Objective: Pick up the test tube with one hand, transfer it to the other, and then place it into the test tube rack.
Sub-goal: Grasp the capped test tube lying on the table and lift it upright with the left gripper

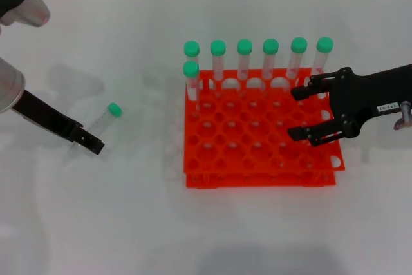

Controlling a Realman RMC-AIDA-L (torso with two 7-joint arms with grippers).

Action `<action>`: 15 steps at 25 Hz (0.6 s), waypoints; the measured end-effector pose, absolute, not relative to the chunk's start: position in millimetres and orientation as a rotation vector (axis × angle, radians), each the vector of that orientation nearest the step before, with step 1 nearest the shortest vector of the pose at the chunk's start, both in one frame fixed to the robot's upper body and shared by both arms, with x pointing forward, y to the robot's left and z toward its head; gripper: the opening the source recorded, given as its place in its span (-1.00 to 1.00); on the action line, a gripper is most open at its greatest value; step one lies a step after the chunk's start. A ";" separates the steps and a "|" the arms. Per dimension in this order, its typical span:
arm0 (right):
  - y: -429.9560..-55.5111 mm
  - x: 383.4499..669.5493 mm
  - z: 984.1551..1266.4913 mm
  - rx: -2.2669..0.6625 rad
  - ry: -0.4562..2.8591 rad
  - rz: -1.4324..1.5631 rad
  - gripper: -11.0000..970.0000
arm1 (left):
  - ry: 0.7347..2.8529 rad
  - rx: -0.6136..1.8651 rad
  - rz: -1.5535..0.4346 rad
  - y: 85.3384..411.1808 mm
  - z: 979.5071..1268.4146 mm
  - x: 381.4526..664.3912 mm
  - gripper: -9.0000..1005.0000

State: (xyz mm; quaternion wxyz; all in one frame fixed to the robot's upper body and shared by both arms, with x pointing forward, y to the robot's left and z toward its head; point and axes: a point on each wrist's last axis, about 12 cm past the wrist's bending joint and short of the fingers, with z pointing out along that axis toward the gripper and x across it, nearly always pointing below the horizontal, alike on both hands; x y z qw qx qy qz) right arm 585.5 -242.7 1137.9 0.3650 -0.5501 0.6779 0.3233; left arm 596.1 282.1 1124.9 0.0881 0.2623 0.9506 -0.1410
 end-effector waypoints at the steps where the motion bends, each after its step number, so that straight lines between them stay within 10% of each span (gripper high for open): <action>1: -242.8 585.4 1137.8 -1.414 1.744 0.832 0.63 | 2.830 0.782 -0.421 281.4 1124.5 595.8 0.46; 15: -241.9 586.0 1137.6 -1.411 1.746 0.839 0.62 | 2.837 0.784 -0.415 281.0 1122.2 594.4 0.38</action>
